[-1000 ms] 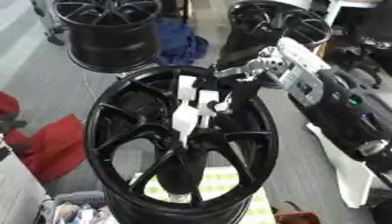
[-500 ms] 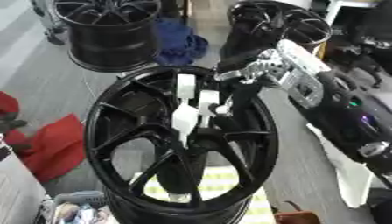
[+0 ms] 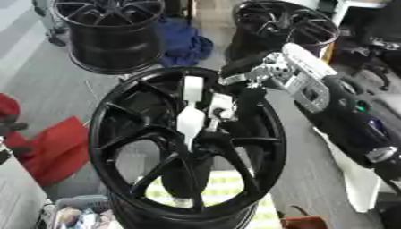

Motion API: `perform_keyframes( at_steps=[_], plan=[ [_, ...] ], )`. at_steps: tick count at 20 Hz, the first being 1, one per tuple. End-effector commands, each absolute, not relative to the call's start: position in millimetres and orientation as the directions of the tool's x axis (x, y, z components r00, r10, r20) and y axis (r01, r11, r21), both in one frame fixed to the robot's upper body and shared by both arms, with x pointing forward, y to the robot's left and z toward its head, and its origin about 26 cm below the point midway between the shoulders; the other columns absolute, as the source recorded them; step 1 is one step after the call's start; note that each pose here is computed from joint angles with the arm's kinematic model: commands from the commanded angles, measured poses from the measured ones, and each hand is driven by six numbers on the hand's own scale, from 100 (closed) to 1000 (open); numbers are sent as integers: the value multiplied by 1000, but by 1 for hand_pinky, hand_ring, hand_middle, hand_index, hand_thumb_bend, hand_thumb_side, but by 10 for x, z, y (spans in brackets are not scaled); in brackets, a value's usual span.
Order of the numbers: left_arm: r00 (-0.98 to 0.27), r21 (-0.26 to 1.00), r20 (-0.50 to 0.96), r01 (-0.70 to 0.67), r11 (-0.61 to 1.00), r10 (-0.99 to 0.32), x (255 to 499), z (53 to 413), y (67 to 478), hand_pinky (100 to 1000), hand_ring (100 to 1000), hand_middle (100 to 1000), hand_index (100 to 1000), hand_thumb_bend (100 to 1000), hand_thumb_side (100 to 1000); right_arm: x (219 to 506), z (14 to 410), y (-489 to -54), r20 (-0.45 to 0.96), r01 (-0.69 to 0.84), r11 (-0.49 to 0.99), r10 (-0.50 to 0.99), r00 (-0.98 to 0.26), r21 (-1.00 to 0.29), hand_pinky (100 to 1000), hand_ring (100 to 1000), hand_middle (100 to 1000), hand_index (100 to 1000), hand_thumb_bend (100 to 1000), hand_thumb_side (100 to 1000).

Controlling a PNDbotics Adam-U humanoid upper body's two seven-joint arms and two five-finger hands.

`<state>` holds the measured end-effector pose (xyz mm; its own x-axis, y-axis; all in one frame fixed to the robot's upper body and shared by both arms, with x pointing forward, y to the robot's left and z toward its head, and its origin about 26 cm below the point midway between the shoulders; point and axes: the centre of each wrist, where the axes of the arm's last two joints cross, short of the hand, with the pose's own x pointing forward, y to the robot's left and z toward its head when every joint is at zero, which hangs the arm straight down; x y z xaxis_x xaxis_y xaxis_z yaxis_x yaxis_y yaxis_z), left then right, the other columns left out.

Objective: Pull the pin out of the wheel hub.

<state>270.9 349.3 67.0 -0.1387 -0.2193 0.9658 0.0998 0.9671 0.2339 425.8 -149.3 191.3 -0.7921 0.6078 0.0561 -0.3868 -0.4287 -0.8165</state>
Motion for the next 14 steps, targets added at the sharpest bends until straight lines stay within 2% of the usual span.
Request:
perform_keyframes(
  at_steps=[1,5,7,10,14],
  plan=[
    [-169,261,956,103,960,-241,2726,777,3514,708,1000,764,889,110,708,4274,2018,-1551,26,-369,-437,616,-787,-820,773,787,750,685,117,586],
    [-168,260,956,103,960,-241,2727,777,3514,708,1000,764,889,111,707,4270,2022,-1540,28,-367,-438,611,-791,-821,761,777,750,830,115,583],
    [-168,260,956,103,960,-241,2727,776,3513,708,1000,764,889,111,707,4264,2026,-1529,31,-365,-438,605,-795,-822,735,751,745,856,110,573],
    [-168,260,956,103,960,-241,2727,778,3513,708,1000,764,889,111,707,4245,2052,-1508,35,-356,-436,592,-805,-826,668,673,696,835,100,516],
    [-168,260,956,103,960,-240,2727,778,3513,708,1000,764,889,112,707,4203,2127,-1476,37,-335,-430,568,-822,-838,564,553,612,752,100,402]
  ],
)
